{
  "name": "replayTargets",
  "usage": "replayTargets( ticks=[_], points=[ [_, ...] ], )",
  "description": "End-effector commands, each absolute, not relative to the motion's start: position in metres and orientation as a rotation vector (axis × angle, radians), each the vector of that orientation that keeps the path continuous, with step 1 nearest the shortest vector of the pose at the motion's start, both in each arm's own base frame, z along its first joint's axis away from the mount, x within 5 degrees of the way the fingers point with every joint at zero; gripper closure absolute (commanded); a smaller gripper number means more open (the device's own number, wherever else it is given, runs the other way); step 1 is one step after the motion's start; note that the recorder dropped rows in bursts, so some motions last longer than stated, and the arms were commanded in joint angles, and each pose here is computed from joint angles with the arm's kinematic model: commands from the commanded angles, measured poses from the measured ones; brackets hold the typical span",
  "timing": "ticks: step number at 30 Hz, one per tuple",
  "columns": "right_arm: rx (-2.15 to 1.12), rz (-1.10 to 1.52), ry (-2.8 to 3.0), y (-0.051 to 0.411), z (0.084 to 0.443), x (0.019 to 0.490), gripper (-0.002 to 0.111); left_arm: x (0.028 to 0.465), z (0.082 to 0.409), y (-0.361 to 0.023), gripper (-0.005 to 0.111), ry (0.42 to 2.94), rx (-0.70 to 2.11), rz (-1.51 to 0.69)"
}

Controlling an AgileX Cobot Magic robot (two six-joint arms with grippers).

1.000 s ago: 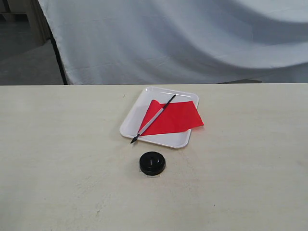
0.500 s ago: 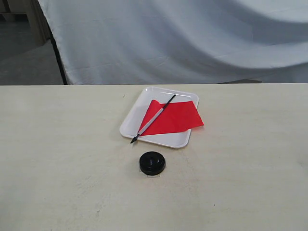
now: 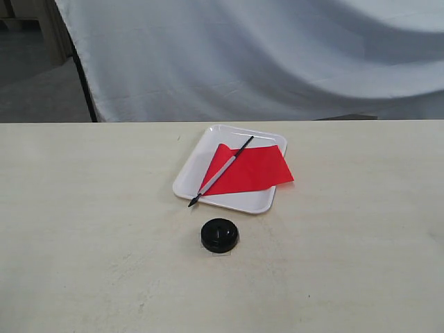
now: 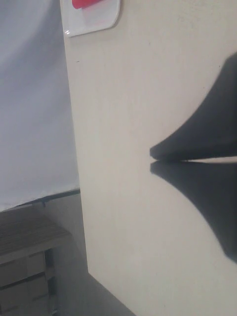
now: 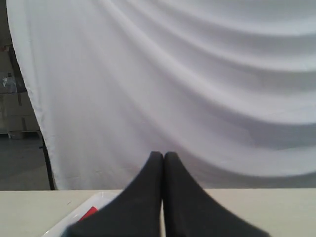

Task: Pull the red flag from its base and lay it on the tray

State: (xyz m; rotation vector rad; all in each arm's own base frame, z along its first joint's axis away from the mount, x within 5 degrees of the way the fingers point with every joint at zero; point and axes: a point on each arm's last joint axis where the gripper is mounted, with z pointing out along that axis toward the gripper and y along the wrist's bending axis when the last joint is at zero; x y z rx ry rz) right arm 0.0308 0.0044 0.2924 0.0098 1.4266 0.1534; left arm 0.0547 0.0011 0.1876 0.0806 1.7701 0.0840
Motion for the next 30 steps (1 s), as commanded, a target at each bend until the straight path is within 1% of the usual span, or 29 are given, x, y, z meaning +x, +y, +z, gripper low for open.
replayTargets(
  ticks=[1, 4, 8, 10, 20, 23, 30],
  points=[
    [0.031, 0.183, 1.456, 0.005, 0.272, 0.039, 0.108, 0.055, 0.188, 0.001, 0.107, 1.765, 0.080, 0.086],
    [0.039, 0.174, 1.469, 0.005, 0.251, 0.047, 0.108, 0.055, 0.188, 0.001, 0.107, 1.765, 0.080, 0.086],
    [0.044, 0.160, 1.560, 0.004, 0.208, 0.056, 0.108, 0.055, 0.188, 0.001, 0.107, 1.765, 0.080, 0.086],
    [0.023, 0.147, 1.651, 0.005, 0.198, 0.056, 0.108, 0.055, 0.188, 0.001, 0.107, 1.765, 0.080, 0.086],
    [0.049, 0.192, 1.695, 0.007, 0.194, 0.055, 0.108, 0.055, 0.188, 0.001, 0.107, 1.765, 0.080, 0.086],
    [0.090, 0.246, 1.747, 0.008, 0.190, 0.055, 0.108, 0.055, 0.188, 0.001, 0.107, 1.765, 0.080, 0.086],
    [0.070, 0.228, 1.767, 0.008, 0.188, 0.054, 0.108, 0.055, 0.188, 0.001, 0.107, 1.765, 0.080, 0.086]
  ],
)
